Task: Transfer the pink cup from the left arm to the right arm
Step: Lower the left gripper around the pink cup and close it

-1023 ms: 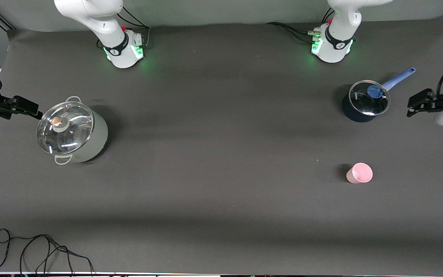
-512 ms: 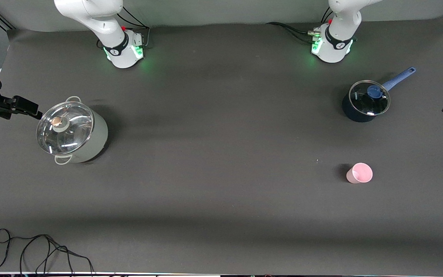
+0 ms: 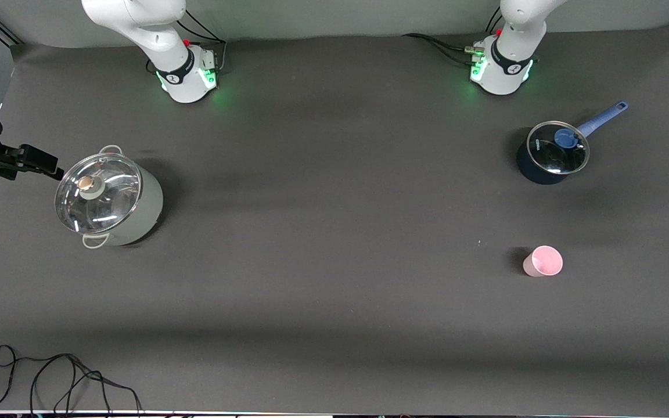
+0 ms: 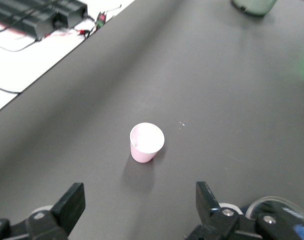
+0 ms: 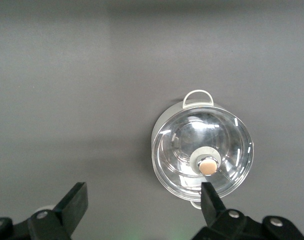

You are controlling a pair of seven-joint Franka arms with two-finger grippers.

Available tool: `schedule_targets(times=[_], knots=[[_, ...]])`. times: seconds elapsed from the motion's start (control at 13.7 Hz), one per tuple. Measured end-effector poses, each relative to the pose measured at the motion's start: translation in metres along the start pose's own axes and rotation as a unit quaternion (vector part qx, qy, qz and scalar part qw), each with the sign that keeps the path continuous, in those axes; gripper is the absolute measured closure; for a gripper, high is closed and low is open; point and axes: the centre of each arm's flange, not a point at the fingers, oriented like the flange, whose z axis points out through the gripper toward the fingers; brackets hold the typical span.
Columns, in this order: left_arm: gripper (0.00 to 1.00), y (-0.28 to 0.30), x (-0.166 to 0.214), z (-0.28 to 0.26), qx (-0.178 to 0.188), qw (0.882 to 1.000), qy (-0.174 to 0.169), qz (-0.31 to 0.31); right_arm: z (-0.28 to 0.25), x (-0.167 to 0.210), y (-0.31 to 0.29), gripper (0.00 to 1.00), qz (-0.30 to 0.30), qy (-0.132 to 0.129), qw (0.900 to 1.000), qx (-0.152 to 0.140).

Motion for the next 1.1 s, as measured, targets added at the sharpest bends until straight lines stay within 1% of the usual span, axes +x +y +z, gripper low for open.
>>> schedule_targets(times=[0.15, 0.22, 0.29, 0.37, 0.51, 0.66, 1.1], knots=[[0.01, -0.019, -0.063, 0.043, -0.021, 0.997, 0.067, 0.022, 0.0, 0.0, 0.0, 0.0, -0.001, 0.0, 1.0, 0.0], [0.01, -0.026, -0.088, 0.064, -0.025, 0.995, 0.095, 0.033, 0.0, 0.0, 0.0, 0.0, -0.001, 0.0, 1.0, 0.0], [0.01, -0.032, -0.108, 0.084, -0.027, 0.992, 0.118, 0.044, 0.0, 0.0, 0.0, 0.0, -0.003, 0.0, 1.0, 0.0], [0.01, -0.037, -0.122, 0.1, -0.029, 0.989, 0.135, 0.055, 0.0, 0.0, 0.0, 0.0, -0.008, 0.0, 1.0, 0.0], [0.01, -0.042, -0.135, 0.125, -0.032, 0.983, 0.163, 0.081, 0.0, 0.0, 0.0, 0.0, -0.018, 0.0, 1.0, 0.0], [0.01, -0.044, -0.134, 0.146, -0.039, 0.976, 0.184, 0.111, 0.0, 0.0, 0.0, 0.0, -0.02, 0.0, 1.0, 0.0], [0.01, -0.044, -0.16, 0.227, -0.056, 0.955, 0.244, 0.157, 0.0, 0.0, 0.0, 0.0, -0.02, 0.0, 1.0, 0.0]])
